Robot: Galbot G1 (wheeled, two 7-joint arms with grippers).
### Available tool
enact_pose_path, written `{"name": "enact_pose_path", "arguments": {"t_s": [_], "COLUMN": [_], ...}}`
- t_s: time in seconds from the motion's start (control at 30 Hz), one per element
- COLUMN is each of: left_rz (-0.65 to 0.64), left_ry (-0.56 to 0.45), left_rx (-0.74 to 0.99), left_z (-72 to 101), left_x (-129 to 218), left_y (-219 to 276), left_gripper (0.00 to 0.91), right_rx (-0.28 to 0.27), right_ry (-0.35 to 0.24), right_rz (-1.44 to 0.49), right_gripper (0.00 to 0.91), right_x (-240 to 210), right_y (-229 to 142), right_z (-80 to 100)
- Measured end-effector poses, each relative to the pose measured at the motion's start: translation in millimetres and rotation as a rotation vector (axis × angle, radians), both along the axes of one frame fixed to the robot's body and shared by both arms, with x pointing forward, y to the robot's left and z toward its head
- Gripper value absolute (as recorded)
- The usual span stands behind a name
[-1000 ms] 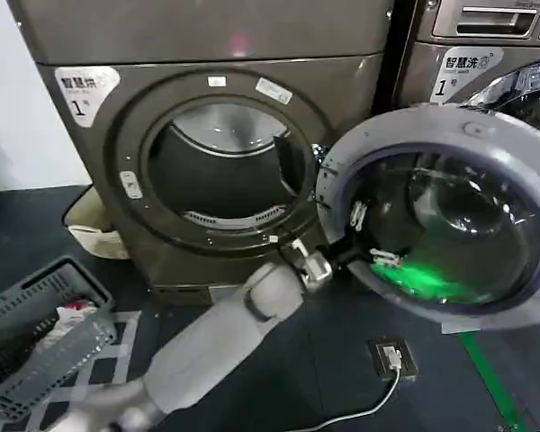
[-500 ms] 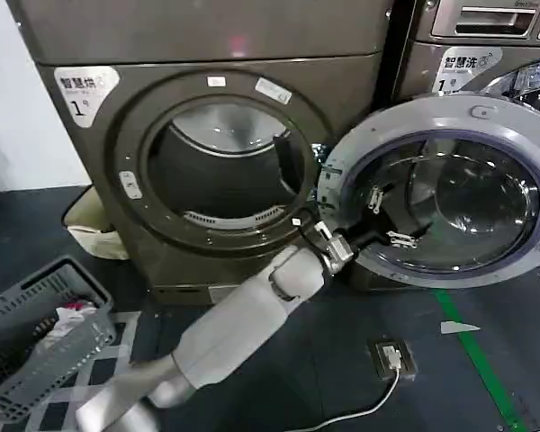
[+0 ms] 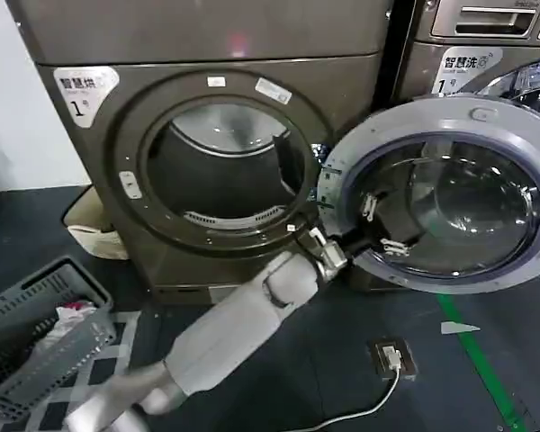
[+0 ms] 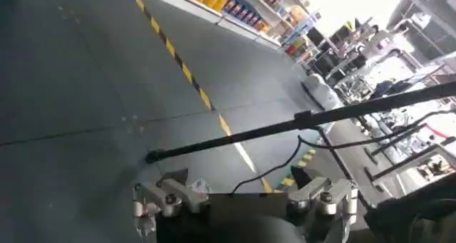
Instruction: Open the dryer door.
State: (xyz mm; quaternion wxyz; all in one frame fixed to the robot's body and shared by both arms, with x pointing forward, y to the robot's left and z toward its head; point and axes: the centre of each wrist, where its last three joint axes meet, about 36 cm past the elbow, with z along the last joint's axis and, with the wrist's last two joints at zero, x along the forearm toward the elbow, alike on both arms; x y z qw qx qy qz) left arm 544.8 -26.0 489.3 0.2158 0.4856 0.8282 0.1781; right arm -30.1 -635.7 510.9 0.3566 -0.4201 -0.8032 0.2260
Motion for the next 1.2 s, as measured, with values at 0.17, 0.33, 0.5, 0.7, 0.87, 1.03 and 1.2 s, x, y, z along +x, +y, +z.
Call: {"name": "enact_pose_path", "arguments": {"t_s": [0.17,0.33,0.5,0.7,0.87,1.03,1.2], "left_rz": [-0.004,-0.009,-0.012,-0.001,0.032,0.093,0.241], "left_ry": [0.008,0.035,0.05,0.111,0.143,0.163,0.266], "left_rx": [0.004,0.008,0.014,0.03,0.068,0.126,0.19], "left_z": [-4.0,-8.5,-11.5,-12.9,-5.7,5.8,5.5], "left_x": [-8.2,-21.7,-37.5,-58.6,-77.1,-98.8,-114.1], "left_y": [7.4,18.9,39.4,78.3,137.9,203.4,272.7], "left_gripper": [0.907,0.907,0.907,0.907,0.907,0.907,0.907], "right_rx": [0.013,0.057,0.069,0.075,0.093,0.096,0.104], "right_ry": [0.006,0.001,0.014,0.012,0.008,0.008,0.014], "right_rz": [-0.014,-0.061,-0.088,-0.127,-0.106,-0.107,-0.125], "right_gripper": [0.907,0.907,0.907,0.907,0.907,0.907,0.907], "right_x": [0.3,3.9,6.9,1.5,2.6,-0.5,-8.4], "right_y": [1.8,6.5,9.9,12.2,16.7,18.2,18.8], "right_z": [-2.6,-1.3,-2.0,-6.9,-12.9,-13.1,-16.9]}}
